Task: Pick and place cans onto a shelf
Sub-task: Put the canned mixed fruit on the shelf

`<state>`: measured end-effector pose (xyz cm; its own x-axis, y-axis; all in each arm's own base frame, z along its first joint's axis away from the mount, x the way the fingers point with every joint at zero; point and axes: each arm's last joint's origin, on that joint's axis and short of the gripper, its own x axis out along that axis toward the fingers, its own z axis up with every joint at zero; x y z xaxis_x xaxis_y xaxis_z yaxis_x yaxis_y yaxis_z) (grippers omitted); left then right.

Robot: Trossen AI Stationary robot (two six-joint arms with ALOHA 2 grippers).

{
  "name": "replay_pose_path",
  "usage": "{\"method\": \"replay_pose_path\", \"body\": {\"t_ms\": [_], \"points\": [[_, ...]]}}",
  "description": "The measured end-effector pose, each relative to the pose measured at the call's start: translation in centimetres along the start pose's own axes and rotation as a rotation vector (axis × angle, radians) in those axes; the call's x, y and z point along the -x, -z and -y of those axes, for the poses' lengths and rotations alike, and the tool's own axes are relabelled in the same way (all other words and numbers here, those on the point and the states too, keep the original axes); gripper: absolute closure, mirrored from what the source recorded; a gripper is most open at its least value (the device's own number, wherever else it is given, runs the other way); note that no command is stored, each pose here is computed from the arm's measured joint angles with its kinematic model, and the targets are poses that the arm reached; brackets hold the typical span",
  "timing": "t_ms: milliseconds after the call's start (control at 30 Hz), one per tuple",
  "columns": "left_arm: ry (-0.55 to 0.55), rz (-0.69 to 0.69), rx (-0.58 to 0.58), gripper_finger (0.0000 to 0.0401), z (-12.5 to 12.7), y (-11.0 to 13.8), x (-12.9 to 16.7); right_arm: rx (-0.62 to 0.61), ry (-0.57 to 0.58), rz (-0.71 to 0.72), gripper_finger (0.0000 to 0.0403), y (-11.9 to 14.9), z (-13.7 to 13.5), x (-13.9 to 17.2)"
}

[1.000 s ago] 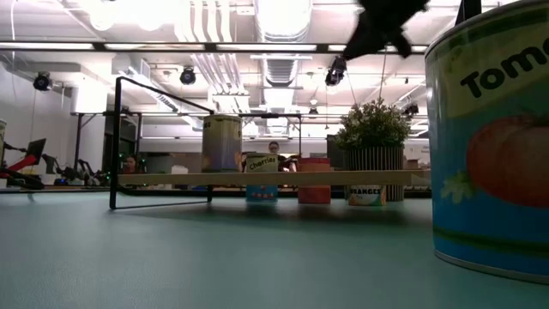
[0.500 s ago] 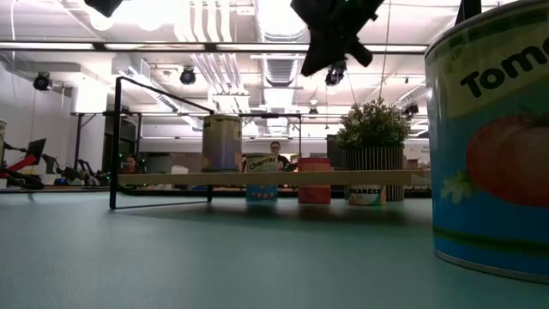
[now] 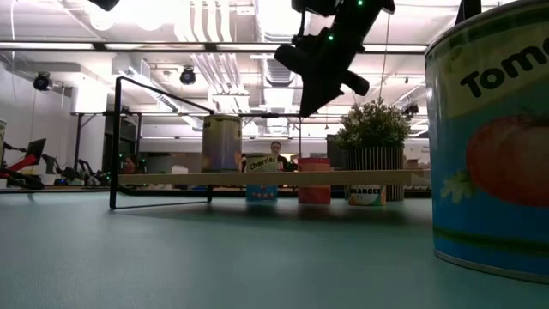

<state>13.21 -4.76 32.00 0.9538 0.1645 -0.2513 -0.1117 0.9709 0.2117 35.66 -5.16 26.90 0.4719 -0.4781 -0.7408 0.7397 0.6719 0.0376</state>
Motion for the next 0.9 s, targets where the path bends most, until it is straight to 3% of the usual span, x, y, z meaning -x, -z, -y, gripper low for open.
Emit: {"method": "replay_pose_path", "body": {"t_ms": [167, 367, 900], "points": [[-0.005, 0.02, -0.009, 0.0401, -0.2, -0.7, 0.3, -0.071, 0.06, -0.053, 0.039, 0.0, 1.2, -1.2], [-0.006, 0.018, -0.009, 0.0401, -0.2, -0.7, 0.2, -0.149, 0.053, -0.101, 0.039, -0.9, 3.1, -2.1], [-0.008, 0.014, -0.022, 0.0401, -0.2, -0.8, 0.2, -0.051, 0.106, -0.079, 0.039, -0.8, 4.0, -2.9]]}}
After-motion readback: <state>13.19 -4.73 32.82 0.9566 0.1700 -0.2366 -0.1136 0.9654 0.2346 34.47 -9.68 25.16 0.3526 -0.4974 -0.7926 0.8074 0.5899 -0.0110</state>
